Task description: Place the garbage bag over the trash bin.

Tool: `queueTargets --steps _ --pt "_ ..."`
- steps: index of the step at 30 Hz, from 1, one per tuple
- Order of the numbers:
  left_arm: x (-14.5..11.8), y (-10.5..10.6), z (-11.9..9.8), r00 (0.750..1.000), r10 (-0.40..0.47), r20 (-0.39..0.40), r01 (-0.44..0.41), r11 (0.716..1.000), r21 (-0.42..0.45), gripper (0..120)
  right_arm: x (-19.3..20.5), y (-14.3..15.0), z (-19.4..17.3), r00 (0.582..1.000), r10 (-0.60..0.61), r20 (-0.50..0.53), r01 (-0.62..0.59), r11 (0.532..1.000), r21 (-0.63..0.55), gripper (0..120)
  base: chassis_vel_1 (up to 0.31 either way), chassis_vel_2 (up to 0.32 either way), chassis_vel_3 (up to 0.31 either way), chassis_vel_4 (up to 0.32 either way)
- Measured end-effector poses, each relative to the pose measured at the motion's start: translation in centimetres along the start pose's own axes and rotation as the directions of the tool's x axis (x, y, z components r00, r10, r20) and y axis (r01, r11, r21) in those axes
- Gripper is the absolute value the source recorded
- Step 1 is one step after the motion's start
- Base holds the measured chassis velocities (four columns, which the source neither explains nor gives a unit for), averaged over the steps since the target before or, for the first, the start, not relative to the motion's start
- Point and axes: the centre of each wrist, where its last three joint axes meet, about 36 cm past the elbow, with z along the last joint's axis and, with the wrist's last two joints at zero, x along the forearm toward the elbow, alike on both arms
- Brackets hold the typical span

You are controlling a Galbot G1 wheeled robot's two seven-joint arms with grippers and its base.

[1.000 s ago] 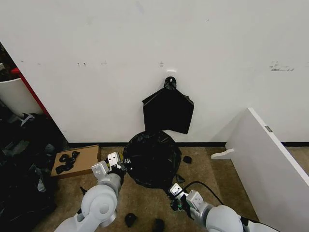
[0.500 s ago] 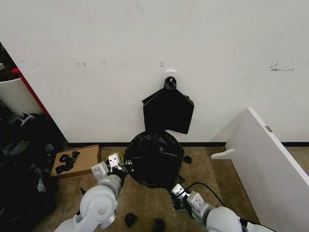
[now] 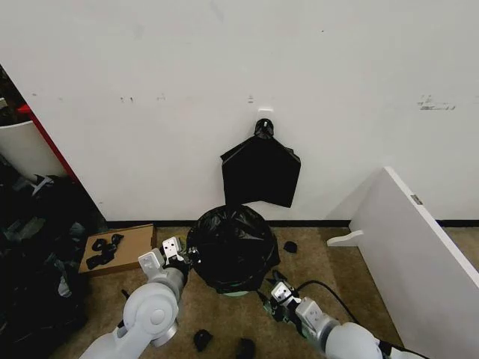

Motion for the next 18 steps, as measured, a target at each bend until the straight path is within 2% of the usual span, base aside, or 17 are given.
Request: queueTargets --steps 4,6,7,10,13,15,18 --pt "-0.3 0.1 0.4 0.999 -0.016 0.051 0.017 1.0 -0.025 4 0.2 -0.9 -1.3 0.994 0.101 -0.051 -0.101 0.995 0.004 75 0.0 0.0 0.0 0.0" --pt "-0.4 0.0 1.0 0.996 -0.004 0.089 0.009 0.998 -0.056 4 0.2 -1.8 -2.8 0.971 0.198 -0.131 -0.2 0.98 -0.003 85 0.0 0.0 0.0 0.0" --pt "-0.4 0.0 1.0 0.996 -0.004 0.089 0.009 0.998 -0.056 4 0.2 -1.8 -2.8 0.971 0.198 -0.131 -0.2 0.98 -0.003 85 0.0 0.0 0.0 0.0" --pt "-0.2 -0.3 2.0 0.992 0.028 0.126 -0.014 0.994 -0.107 4 0.8 -2.4 -4.8 0.956 0.243 -0.164 -0.255 0.965 -0.055 97 0.0 0.0 0.0 0.0" --pt "-0.1 -0.3 2.9 0.986 0.055 0.158 -0.031 0.988 -0.149 4 1.5 -2.7 -6.1 0.954 0.253 -0.161 -0.268 0.96 -0.078 98 0.0 0.0 0.0 0.0" --pt "0.1 -0.3 4.2 0.973 0.091 0.212 -0.046 0.977 -0.21 4 2.6 -2.9 -7.9 0.952 0.274 -0.138 -0.29 0.951 -0.112 90 0.0 0.0 0.0 0.0" --pt "-0.1 -0.2 5.1 0.962 0.11 0.249 -0.046 0.967 -0.25 4 3.4 -3.1 -9.1 0.945 0.303 -0.121 -0.319 0.936 -0.148 78 0.0 0.0 0.0 0.0"
